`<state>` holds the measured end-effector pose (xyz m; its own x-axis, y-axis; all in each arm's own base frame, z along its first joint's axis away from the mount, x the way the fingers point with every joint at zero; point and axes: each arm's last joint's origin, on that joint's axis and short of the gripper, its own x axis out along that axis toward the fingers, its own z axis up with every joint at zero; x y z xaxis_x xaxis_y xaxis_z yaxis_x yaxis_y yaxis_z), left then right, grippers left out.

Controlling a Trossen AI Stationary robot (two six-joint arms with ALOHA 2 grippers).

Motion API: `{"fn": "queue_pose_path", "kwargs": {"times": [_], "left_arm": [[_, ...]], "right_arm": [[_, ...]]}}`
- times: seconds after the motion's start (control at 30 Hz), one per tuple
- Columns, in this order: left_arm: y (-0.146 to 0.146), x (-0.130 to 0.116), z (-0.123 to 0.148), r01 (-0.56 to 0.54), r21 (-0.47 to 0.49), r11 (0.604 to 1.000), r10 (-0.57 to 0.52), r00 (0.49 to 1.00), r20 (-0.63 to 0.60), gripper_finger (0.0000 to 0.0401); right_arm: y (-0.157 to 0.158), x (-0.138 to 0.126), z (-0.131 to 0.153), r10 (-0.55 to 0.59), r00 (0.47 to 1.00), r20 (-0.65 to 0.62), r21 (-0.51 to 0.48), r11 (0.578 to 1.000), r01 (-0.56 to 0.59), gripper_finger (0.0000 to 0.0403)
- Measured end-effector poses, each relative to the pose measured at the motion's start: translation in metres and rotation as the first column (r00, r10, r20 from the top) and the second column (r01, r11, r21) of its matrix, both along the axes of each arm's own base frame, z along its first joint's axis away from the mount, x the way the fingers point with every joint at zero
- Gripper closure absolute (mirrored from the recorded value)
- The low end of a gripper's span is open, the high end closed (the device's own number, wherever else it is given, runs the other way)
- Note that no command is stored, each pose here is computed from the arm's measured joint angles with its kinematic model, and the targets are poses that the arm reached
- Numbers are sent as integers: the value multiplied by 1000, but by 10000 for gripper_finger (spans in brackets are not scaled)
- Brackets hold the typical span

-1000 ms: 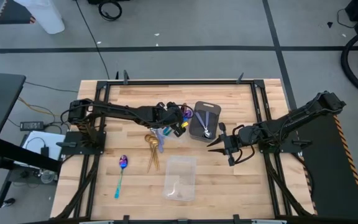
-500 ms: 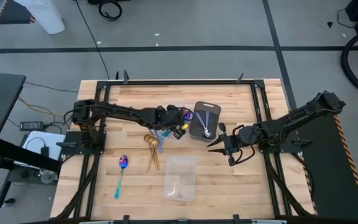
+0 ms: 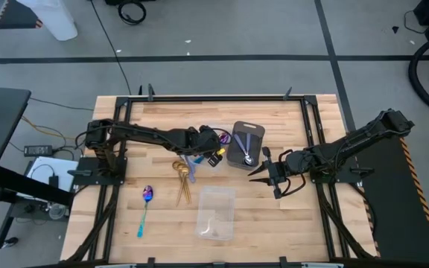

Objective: Sort silverware by color (type)
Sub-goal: Put the gold spoon into the bottom transparent bin

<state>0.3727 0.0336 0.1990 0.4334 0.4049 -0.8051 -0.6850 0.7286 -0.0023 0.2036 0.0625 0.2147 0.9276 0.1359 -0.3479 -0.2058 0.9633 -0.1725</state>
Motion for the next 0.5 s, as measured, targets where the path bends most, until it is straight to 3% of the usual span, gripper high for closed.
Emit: {"fn": "queue_pose_path", "kwargs": {"times": [0.5], "left_arm": [[-9,-11,29,32,-12,999,-32,998,55,284]], "right_arm": [[0,0,0,0,1000,0,0,1000,0,309]]}}
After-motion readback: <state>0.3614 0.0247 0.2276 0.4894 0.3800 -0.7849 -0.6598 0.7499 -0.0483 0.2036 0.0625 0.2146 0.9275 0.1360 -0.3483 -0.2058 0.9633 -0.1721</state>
